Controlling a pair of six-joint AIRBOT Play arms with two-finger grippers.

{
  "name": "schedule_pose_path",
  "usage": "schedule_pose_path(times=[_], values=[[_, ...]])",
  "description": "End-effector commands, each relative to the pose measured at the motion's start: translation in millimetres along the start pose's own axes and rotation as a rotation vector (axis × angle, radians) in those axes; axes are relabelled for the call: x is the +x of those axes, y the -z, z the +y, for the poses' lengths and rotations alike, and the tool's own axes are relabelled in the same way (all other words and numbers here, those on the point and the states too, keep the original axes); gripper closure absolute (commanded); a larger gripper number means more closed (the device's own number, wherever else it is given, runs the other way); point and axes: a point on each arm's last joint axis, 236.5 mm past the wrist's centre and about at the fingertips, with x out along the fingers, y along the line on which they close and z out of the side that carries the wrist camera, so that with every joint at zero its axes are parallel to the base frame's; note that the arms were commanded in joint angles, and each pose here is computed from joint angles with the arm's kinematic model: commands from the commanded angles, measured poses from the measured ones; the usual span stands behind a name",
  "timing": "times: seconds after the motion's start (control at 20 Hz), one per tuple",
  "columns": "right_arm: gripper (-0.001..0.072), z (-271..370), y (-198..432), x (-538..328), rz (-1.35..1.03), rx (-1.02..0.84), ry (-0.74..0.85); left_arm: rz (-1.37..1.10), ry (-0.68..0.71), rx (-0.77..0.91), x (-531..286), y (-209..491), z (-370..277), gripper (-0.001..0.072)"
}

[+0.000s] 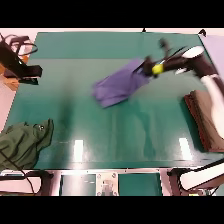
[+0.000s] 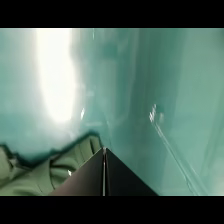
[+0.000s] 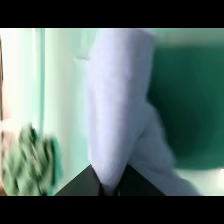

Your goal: Fold the shirts.

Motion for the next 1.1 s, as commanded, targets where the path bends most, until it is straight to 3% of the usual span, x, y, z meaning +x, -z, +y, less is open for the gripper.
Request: schedule_pose_path(times=[0.0, 0.25, 0.45, 0.65, 1.05], values=[[0.0697, 12, -49, -136, -0.222, -0.009, 0.094, 0.058, 0.047, 0.006, 17, 13, -10, 0.0681], [0.0697, -67, -66, -313, -0.545, 0.217, 0.229, 0.033, 0.103, 0.011, 16, 7, -24, 0.0681], [0.0697, -149, -15, -405, -0.638, 0.446, 0.394, 0.029, 0.123, 0.012, 16, 6, -29, 0.0681], [0.0697, -199, 70, -444, -0.544, 0.713, 0.593, 0.029, 0.123, 0.013, 16, 6, -29, 0.0681], [0.0697, -219, 194, -453, -0.344, 1.039, 0.916, 0.028, 0.124, 0.029, 16, 6, -29, 0.0681]])
